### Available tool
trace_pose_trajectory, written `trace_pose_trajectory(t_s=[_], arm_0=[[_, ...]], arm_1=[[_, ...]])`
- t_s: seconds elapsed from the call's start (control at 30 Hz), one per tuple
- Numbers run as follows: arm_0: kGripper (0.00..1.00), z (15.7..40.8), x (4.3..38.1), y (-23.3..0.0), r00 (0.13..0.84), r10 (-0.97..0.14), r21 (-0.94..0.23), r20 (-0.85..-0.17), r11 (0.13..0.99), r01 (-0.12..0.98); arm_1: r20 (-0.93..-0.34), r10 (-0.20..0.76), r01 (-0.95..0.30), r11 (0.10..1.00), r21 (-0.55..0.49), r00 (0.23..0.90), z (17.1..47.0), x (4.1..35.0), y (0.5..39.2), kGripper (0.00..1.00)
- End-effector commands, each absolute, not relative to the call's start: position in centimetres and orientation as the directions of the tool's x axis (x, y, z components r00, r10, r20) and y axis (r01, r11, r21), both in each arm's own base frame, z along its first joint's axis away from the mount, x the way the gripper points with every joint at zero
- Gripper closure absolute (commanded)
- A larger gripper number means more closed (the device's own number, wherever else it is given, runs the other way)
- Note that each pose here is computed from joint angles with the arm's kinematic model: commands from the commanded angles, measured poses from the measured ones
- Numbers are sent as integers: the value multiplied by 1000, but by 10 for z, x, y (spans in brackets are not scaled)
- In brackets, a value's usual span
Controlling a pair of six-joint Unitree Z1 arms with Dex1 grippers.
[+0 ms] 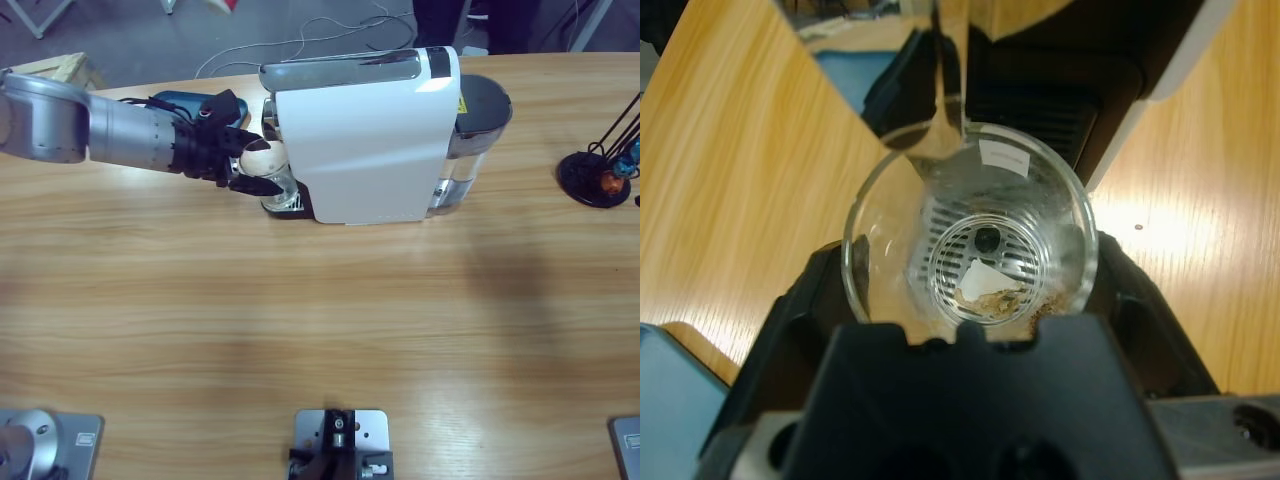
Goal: Pour coffee
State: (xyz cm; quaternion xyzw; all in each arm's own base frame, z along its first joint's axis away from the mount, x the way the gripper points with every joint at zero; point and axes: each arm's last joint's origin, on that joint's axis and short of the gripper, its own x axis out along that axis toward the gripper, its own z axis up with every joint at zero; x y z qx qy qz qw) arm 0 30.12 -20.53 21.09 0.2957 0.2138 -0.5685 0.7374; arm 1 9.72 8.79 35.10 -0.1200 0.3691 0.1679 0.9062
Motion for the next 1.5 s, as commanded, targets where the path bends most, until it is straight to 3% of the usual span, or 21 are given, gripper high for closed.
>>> trace_pose_trajectory(t_s=[0.03, 0.1, 0.13, 0.17, 0.2, 0.3, 0.6, 0.67, 0.87, 0.97, 1.07, 1.13, 1.2, 1.3, 1.33, 1.4, 1.5], arm_0=[[1000, 179, 305, -217, 206, -688, 144, -696, 147, 979], [1000, 180, 305, -217, 211, -687, 146, -696, 152, 978], [919, 180, 306, -217, 221, -680, 150, -699, 163, 975], [288, 181, 307, -216, 239, -666, 161, -707, 178, 971], [29, 181, 307, -216, 258, -650, 173, -715, 193, 966], [9, 189, 303, -209, 274, -653, 160, -706, 229, 960], [9, 222, 271, -193, 228, -745, 88, -626, 222, 971], [9, 236, 259, -184, 265, -743, 117, -614, 246, 962], [9, 253, 257, -153, 497, -586, 241, -639, 462, 854], [9, 266, 250, -143, 577, -527, 235, -624, 578, 781], [9, 278, 229, -134, 589, -528, 121, -612, 673, 729], [9, 283, 211, -132, 566, -547, 56, -617, 687, 725], [9, 288, 195, -130, 546, -557, 24, -626, 686, 727], [9, 298, 177, -121, 544, -560, -34, -625, 716, 697], [9, 300, 172, -122, 538, -568, -49, -623, 714, 698], [9, 300, 165, -125, 514, -582, -67, -629, 700, 711], [9, 295, 162, -128, 491, -580, -72, -649, 690, 720]], arm_1=[[-720, 195, -398, 909, -123, 666, 345, 97, 88, 0], [-721, 196, -400, 908, -122, 665, 345, 97, 88, 0], [-721, 197, -401, 908, -121, 664, 345, 97, 89, 0], [-721, 198, -401, 908, -121, 664, 345, 97, 89, 0], [-721, 198, -401, 908, -120, 664, 345, 97, 89, 0], [-723, 197, -402, 908, -121, 663, 344, 98, 90, 0], [-701, 213, -403, 908, -116, 681, 350, 100, 92, 0], [-695, 219, -407, 906, -115, 685, 353, 100, 93, 0], [-671, 241, -412, 905, -107, 702, 374, 109, 104, 0], [-666, 245, -412, 905, -103, 705, 380, 115, 111, 0], [-674, 216, -387, 915, -112, 707, 395, 133, 123, 0], [-704, 190, -361, 927, -101, 684, 416, 164, 135, 0], [-727, 225, -370, 928, -43, 649, 436, 197, 149, 4], [-728, 319, -482, 876, -17, 607, 462, 242, 175, 134], [-735, 351, -525, 851, -8, 580, 466, 252, 183, 296], [-768, 368, -541, 840, 33, 524, 464, 272, 194, 749], [-824, 300, -520, 854, 8, 481, 444, 298, 210, 1000]])
